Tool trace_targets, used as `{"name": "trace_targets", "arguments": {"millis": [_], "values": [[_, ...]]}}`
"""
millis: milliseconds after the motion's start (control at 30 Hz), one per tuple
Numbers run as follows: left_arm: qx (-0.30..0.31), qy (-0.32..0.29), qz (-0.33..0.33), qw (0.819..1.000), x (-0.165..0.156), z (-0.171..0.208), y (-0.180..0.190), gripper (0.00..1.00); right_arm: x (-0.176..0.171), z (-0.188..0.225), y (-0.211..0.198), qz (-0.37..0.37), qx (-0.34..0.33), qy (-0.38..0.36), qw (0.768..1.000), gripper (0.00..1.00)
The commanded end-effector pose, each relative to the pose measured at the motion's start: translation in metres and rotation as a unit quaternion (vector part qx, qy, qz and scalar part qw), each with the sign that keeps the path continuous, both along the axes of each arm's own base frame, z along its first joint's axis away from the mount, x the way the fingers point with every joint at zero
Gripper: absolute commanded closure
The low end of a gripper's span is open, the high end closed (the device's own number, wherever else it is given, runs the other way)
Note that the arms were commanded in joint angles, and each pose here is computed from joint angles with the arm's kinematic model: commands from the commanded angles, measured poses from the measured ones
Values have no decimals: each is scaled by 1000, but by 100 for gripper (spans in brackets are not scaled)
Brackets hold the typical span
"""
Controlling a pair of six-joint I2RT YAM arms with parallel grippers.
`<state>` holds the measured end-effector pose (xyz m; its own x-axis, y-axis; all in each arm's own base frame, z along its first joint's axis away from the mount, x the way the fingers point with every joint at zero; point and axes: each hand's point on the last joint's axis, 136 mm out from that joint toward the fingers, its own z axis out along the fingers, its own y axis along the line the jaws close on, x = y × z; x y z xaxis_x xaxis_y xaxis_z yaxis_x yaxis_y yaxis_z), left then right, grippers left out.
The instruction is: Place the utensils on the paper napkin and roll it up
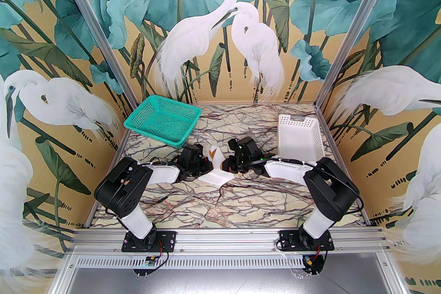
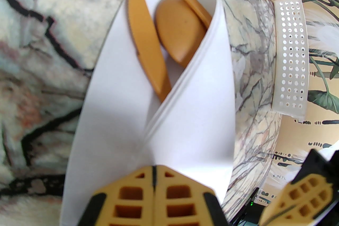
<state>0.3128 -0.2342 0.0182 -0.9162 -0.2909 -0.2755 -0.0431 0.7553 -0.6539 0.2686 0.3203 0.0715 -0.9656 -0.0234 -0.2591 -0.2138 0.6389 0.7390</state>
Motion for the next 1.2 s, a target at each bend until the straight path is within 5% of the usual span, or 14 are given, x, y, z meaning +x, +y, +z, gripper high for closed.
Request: {"name": "trace_targets", "arguments": {"millis": [0,700,1167], "values": [[56,47,1,997,-23,-34,16,98,-11,-24,-13,-8,-14,27,999,100],[67,46,-1,997,-24,-33,16,99,-16,-62,-18,-24,-20,68,997,100],[79,47,-17,996,-35,-35,12,100,-52,-80,-44,-27,-54,114,992,100]]}}
